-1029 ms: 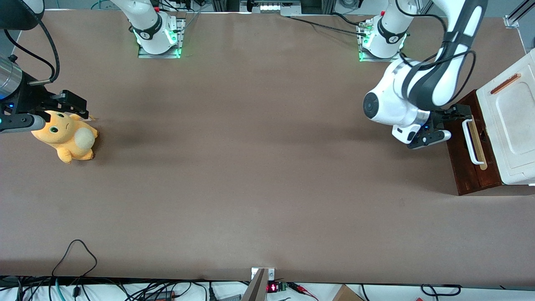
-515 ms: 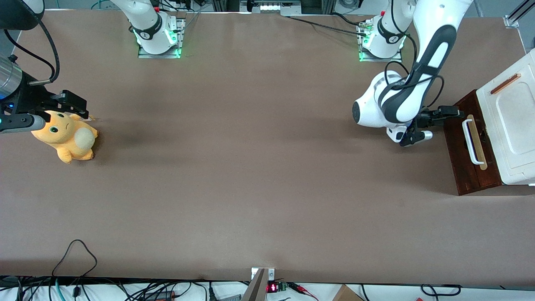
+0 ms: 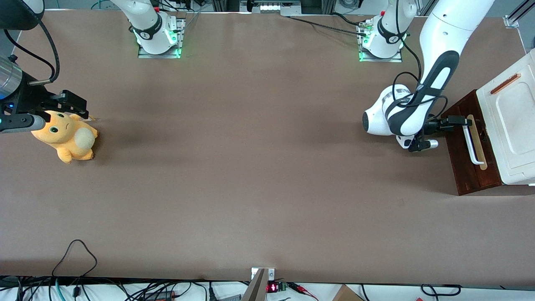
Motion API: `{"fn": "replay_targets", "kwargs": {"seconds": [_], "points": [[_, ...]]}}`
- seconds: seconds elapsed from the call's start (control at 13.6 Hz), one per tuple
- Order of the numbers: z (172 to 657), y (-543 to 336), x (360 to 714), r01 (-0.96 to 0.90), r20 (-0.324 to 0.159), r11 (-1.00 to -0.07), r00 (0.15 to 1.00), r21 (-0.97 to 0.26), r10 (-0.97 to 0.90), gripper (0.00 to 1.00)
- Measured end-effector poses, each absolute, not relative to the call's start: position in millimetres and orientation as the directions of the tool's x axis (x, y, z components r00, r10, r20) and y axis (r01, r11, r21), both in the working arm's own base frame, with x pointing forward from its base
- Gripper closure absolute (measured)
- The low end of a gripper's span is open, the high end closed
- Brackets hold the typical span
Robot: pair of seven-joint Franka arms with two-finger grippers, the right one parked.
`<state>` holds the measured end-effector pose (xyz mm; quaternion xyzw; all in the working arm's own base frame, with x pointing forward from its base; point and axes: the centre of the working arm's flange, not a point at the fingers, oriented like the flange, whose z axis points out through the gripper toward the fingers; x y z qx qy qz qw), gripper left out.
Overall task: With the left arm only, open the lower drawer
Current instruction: 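Close the left gripper around the white bar handle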
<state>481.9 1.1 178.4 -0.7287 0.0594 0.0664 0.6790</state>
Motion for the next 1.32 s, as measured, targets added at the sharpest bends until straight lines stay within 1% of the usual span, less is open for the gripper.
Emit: {"fn": "replay_targets", "kwargs": {"seconds": [0.29,0.59,0.81,0.88,0.96,1.03,1.1,1.32], "points": [[173.1,9.6,489.8,-0.178,-0.176,-0.038,0.984,-0.983,-0.036,0.11],[165.3,17.6,499.2,-0.175,-0.173,-0.041,0.984,-0.984,-0.036,0.11],[161.5,23.9,503.8,-0.173,-0.172,-0.051,0.985,-0.984,-0.03,0.14],[161.1,24.2,504.8,-0.173,-0.171,-0.051,0.985,-0.984,-0.031,0.21],[160.8,24.1,505.5,-0.172,-0.171,-0.051,0.985,-0.984,-0.031,0.25],[160.7,24.0,506.1,-0.171,-0.17,-0.052,0.985,-0.984,-0.031,0.25],[161.1,23.9,507.1,-0.169,-0.167,-0.054,0.985,-0.984,-0.031,0.32],[161.2,24.5,509.7,-0.164,-0.162,-0.065,0.986,-0.984,-0.035,0.34]]}}
